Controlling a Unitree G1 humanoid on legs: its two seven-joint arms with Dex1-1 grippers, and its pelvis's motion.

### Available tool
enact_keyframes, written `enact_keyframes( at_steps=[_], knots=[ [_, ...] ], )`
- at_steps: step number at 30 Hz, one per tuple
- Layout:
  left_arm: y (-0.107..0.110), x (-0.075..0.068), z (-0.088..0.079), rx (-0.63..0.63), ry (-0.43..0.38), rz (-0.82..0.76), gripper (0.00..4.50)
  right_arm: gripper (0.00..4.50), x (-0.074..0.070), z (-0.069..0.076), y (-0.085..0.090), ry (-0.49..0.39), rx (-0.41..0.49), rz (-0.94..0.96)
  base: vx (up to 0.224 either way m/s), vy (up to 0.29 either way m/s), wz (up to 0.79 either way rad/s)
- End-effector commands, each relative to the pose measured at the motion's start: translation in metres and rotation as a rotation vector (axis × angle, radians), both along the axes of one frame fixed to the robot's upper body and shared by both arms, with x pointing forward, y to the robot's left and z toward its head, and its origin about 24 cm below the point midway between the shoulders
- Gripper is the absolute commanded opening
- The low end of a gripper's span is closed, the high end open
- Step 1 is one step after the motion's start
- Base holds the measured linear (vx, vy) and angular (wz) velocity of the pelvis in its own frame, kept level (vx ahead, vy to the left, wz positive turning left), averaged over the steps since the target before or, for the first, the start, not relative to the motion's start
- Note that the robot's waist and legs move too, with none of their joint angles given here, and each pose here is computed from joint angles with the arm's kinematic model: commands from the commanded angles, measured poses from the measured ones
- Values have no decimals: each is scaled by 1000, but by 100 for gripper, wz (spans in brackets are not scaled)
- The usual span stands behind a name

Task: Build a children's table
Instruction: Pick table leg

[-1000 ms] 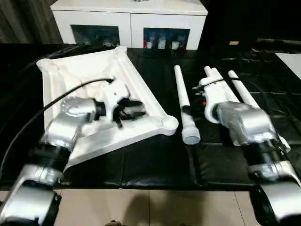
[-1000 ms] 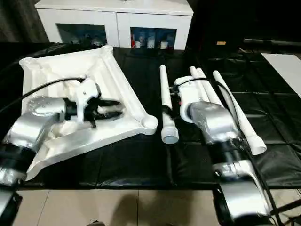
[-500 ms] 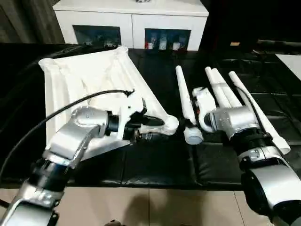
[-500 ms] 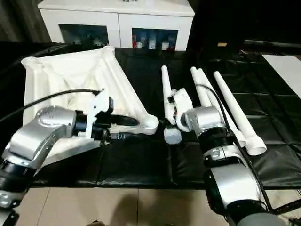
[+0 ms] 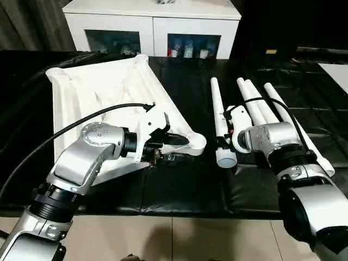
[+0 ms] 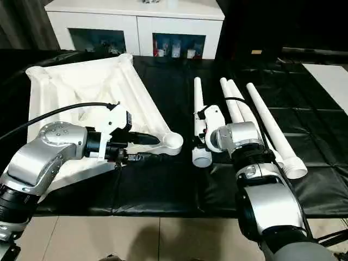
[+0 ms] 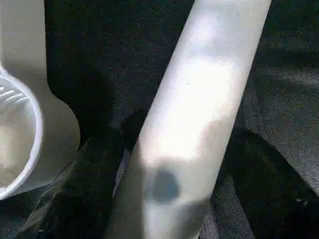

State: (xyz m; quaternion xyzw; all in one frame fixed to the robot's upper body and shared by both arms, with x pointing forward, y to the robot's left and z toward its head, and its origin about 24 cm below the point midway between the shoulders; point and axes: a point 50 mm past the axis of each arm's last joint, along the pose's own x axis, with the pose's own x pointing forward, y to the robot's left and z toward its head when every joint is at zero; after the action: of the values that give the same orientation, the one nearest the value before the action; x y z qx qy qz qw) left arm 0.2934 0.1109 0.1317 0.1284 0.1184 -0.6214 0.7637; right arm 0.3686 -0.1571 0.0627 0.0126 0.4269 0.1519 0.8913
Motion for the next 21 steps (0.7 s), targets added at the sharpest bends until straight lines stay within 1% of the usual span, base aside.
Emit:
enact_keyframes(
  at_steps=[1,4,6,8,10,12,13,14,15,16,17,18,19,21],
  knots=[
    [-3,1,5,17,-29,-8,259,289,-3,-7,-6,39,-4,-33,0,0,0],
    [-2,1,5,25,-41,0,259,263,-3,-6,-6,39,6,-41,0,0,0],
    [-1,3,4,36,-74,23,259,256,-2,-5,-8,29,19,-61,0,0,0],
    [-1,7,5,30,-108,65,259,235,-1,-3,-10,11,34,-80,0,0,0],
    [-1,14,9,6,-158,139,259,227,3,5,-12,-48,73,-97,0,0,0],
    [-1,20,12,-13,-186,199,259,208,6,12,-13,-104,101,-99,0,0,0],
    [0,27,17,-53,-222,285,259,203,10,29,-13,-253,183,-79,0,0,0],
    [0,30,19,-69,-234,317,259,203,10,35,-13,-314,215,-69,0,0,0],
    [0,36,25,-134,-260,395,259,196,6,53,-15,-417,325,-27,0,0,0],
    [-1,37,26,-149,-255,402,259,196,5,55,-15,-422,348,-18,0,0,0],
    [-3,38,31,-212,-230,428,259,193,-1,63,-15,-442,450,24,0,0,0],
    [-4,39,33,-245,-215,433,276,191,-4,66,-15,-444,486,47,0,0,0],
    [-9,38,39,-336,-153,433,276,191,-12,69,-15,-459,557,110,0,0,0],
    [-15,37,45,-425,-84,419,292,189,-20,71,-16,-478,614,172,0,0,0]
  ],
)
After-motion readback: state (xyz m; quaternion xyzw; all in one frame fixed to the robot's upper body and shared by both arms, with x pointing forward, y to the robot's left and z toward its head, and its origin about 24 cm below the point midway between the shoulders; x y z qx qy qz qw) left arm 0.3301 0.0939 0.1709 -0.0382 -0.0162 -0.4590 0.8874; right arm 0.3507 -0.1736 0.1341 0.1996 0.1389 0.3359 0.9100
